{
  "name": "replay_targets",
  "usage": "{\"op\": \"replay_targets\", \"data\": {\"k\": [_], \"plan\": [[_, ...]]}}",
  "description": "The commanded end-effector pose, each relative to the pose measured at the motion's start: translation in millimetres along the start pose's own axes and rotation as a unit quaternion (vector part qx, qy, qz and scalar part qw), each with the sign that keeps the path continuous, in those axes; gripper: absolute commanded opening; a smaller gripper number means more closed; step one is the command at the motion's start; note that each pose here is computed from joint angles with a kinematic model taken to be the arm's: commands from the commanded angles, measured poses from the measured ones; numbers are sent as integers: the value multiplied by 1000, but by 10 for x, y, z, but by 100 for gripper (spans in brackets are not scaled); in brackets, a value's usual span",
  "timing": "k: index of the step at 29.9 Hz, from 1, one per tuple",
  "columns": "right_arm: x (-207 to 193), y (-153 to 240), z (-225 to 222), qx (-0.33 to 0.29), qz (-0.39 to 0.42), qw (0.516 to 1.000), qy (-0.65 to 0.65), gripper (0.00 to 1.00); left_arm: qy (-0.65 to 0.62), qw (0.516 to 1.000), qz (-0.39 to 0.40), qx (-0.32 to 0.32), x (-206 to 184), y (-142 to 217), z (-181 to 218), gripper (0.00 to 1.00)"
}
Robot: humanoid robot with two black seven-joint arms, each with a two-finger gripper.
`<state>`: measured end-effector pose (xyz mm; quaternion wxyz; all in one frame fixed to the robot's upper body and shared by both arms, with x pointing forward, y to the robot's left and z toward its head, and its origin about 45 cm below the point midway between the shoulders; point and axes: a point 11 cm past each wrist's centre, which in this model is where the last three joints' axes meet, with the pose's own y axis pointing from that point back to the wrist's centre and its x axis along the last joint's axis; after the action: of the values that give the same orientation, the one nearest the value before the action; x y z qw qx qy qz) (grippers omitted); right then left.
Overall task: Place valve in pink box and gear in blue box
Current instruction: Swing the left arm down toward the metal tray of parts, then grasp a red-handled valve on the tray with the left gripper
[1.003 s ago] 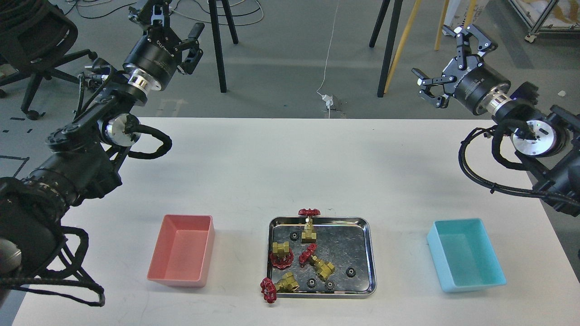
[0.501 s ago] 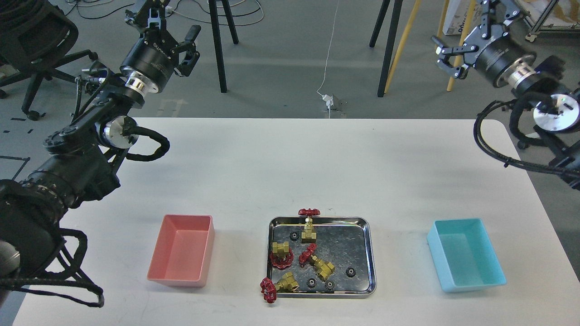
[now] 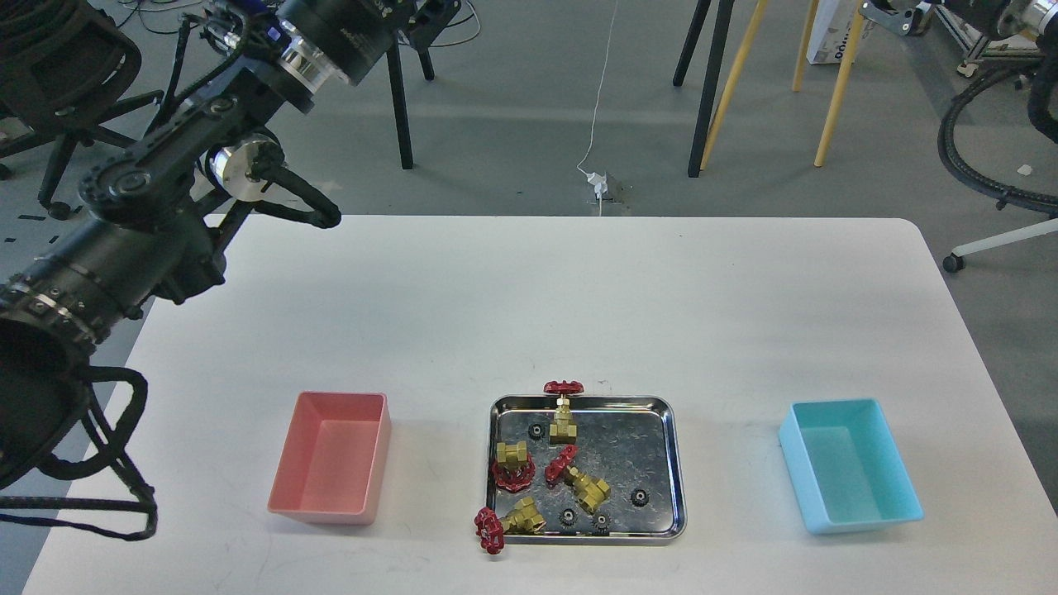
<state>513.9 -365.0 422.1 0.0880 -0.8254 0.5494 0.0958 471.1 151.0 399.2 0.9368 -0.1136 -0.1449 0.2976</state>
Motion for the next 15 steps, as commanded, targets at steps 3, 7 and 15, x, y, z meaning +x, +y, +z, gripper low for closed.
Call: {"op": "replay_targets", "data": {"k": [3,7,15], "plan": [[110,78,42,0,12,1000,-4,100,-182,936,-259,154,-805,-16,-42,85],[173,118,159,-9,20,1000,-9,100,-312,806,-443,237,-1309,335,-166,85],[278,196,341,-20,31,999,-21,100,-394,623,-601,308,-1488,1524,-688,85]]}}
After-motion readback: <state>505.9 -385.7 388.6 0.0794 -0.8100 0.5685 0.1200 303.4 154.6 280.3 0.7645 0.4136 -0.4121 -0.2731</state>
